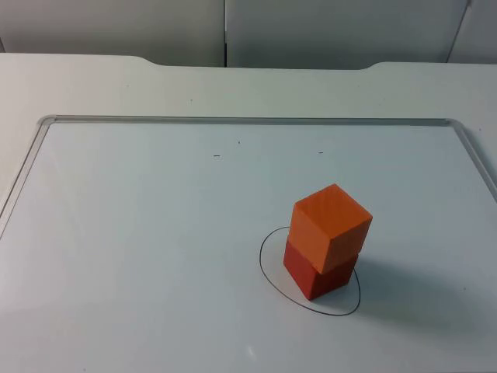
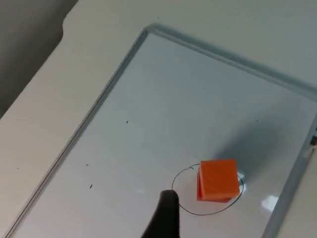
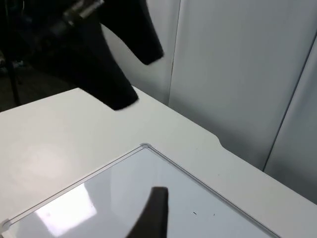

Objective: Pick up one cube with the left hand and another cube with the right hand. First place the cube in the right hand at the target position, then stack the cube in the left hand on top.

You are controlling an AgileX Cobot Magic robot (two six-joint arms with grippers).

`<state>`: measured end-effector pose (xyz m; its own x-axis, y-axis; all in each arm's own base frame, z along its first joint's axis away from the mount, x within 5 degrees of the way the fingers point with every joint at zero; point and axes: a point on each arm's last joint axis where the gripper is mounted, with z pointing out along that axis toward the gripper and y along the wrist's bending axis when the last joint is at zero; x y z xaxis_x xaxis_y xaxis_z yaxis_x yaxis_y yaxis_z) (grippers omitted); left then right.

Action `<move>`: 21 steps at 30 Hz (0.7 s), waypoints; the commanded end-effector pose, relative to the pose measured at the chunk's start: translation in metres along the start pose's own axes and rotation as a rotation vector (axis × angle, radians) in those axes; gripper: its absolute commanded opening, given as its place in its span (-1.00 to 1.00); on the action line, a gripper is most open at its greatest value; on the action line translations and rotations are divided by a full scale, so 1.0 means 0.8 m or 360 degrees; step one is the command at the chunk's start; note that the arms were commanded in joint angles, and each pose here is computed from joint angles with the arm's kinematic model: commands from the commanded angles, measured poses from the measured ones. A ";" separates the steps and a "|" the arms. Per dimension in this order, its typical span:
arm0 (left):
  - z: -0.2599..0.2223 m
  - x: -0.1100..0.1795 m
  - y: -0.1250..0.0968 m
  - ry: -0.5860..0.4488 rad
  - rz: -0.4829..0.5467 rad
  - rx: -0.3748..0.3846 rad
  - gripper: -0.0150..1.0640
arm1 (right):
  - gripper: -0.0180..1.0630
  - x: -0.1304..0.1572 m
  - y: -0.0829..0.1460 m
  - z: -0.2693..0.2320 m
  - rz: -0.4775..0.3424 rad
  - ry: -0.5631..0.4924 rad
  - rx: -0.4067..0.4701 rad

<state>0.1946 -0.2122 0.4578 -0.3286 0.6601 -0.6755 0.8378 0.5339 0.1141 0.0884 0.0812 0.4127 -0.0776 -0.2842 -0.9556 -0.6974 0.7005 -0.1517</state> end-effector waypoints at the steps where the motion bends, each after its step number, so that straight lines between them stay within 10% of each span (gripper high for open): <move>1: -0.020 0.018 -0.007 -0.0014 0.0001 -0.0006 0.45 | 0.55 0.001 0.001 0.001 -0.0020 -0.0006 -0.0005; 21: -0.080 0.289 -0.067 -0.0302 -0.0301 -0.0041 0.45 | 0.55 0.057 0.021 0.030 0.0023 0.0160 -0.0192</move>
<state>0.0538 -0.0615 0.3458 -0.3905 0.4784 -0.7865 0.7632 0.6460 0.0140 0.0912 0.0939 0.3606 -0.1787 -0.3463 -0.9209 -0.7610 0.6419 -0.0937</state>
